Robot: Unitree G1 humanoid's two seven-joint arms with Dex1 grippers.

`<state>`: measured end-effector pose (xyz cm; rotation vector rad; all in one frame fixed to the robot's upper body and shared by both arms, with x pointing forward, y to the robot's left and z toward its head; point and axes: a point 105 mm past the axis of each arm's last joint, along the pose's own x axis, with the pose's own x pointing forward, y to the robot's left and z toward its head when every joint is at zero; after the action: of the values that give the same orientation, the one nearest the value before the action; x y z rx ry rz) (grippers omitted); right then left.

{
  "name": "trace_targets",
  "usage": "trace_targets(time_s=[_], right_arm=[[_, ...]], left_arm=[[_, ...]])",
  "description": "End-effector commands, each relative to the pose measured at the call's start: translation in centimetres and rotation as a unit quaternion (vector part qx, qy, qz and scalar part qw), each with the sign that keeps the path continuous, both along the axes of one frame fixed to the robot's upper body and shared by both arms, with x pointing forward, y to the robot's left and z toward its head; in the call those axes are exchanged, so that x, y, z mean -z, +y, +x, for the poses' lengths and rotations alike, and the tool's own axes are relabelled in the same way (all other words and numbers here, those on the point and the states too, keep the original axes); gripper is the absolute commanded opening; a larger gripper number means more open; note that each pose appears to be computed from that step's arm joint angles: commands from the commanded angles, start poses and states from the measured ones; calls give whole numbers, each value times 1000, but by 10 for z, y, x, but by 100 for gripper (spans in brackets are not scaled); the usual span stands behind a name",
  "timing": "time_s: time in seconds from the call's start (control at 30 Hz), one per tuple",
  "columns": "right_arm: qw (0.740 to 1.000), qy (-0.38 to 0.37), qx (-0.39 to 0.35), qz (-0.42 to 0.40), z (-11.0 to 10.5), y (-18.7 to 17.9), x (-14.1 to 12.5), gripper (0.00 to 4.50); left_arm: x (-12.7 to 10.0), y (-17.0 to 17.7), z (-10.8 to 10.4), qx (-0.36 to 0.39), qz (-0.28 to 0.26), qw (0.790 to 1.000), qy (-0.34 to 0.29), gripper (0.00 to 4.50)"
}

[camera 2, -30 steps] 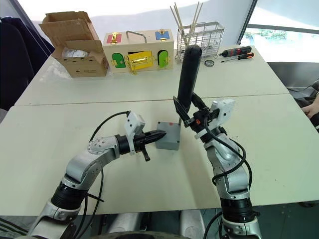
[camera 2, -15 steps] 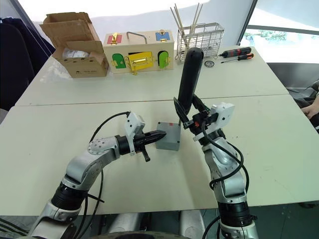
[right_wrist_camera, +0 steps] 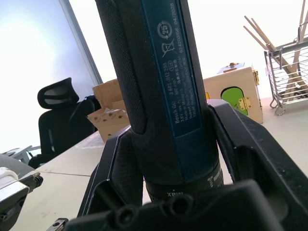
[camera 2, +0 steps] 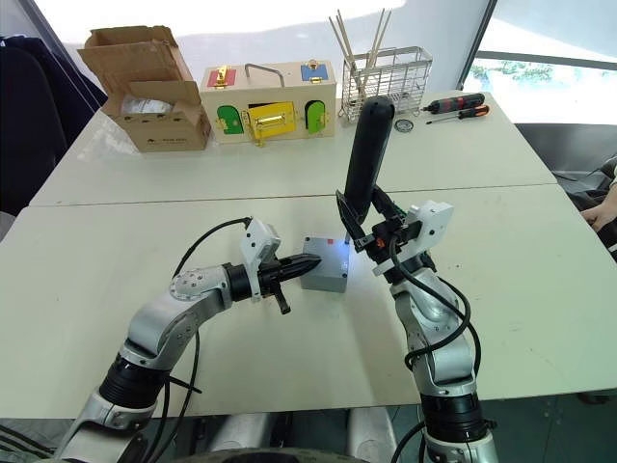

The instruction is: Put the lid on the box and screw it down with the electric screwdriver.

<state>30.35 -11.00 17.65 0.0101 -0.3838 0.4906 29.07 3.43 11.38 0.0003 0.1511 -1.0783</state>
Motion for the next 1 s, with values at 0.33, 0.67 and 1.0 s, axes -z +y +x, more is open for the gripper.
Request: trace_targets(time_s=[0.33,0.67,1.0], right_arm=[[998,63,-4,-17,3,2,32,193],[999,40,2,10,9,-5,10,193],[995,-90,-32,28,-1,-23,-114,193]], left_arm=[[2,0,-1,-4,1,1000,7,0],[2,-1,-1,-6,-2,1000,2,0],[4,0,-1,-5,-4,1000,9,0]])
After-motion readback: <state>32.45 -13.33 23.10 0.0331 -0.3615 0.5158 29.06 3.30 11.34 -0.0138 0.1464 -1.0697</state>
